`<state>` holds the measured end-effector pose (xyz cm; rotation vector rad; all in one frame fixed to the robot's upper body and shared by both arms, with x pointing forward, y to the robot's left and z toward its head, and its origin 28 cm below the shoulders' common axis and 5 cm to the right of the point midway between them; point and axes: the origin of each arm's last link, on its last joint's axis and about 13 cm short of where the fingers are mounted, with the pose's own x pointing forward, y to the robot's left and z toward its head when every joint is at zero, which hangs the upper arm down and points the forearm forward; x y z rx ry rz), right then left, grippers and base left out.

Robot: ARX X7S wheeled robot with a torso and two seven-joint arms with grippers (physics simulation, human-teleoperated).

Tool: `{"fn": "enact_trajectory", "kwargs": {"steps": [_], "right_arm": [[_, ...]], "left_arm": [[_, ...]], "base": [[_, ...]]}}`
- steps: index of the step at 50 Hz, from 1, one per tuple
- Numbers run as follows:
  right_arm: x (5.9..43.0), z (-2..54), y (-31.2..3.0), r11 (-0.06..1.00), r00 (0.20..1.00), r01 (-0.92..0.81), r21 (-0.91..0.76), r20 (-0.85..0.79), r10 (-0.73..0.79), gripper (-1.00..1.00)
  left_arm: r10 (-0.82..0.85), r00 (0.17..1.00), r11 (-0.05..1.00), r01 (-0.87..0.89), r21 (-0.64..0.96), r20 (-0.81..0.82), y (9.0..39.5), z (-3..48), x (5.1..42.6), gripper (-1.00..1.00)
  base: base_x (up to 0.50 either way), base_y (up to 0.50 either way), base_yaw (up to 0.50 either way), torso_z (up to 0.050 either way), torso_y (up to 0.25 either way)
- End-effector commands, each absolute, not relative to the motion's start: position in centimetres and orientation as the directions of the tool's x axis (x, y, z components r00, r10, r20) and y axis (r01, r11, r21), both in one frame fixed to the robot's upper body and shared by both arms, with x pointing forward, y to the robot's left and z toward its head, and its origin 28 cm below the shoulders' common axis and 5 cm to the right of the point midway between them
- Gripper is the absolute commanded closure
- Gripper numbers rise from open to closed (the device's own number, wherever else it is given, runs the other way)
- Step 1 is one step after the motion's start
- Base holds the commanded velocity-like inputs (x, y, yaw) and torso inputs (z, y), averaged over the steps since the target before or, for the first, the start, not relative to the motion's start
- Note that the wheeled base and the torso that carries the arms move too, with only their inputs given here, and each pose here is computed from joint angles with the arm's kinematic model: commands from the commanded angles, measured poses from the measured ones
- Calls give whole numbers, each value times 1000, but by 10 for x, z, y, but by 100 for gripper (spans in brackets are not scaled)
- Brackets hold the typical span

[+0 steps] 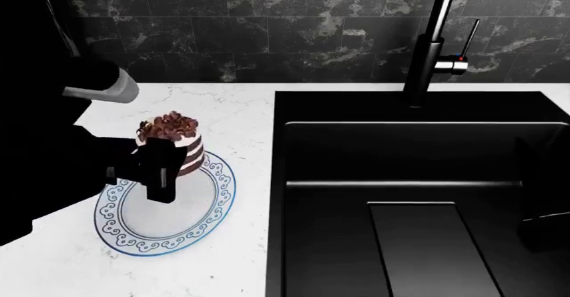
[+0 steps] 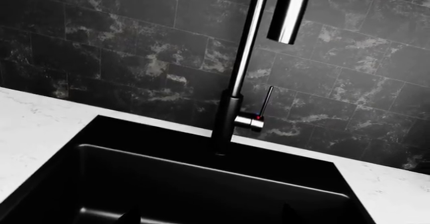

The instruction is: Move the dessert items from the plate to the tray.

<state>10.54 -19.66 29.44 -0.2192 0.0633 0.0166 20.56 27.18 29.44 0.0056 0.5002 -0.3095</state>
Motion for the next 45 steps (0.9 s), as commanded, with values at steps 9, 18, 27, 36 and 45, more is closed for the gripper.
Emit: {"fn": "enact_trajectory", "kwargs": {"steps": [9,18,27,36,45], "right_arm": [[96,297,-197,975,999,-9,-220,-37,1,-100],[95,298,-197,977,999,-7,-215,-37,-1,-100],[95,298,-198,979,999,-14,-205,-36,7,-100],[96,297,-198,979,999,-14,-203,-38,7,-100],[95,297,-199,980,999,-14,-199,-37,6,-100]], "left_arm": [[-318,875,946,317,-64,-366,268,310,174,100],[-324,875,944,324,-62,-361,267,311,171,100],[-325,875,944,324,-65,-358,268,311,172,100],[-325,877,944,322,-70,-354,268,311,173,100],[-327,877,944,322,-75,-353,268,310,174,100]], "base": [[-236,-89,0,0,1],[-457,-445,0,0,0],[-329,-488,0,0,0],[-65,-500,0,1,0],[-19,-500,0,0,0]]}}
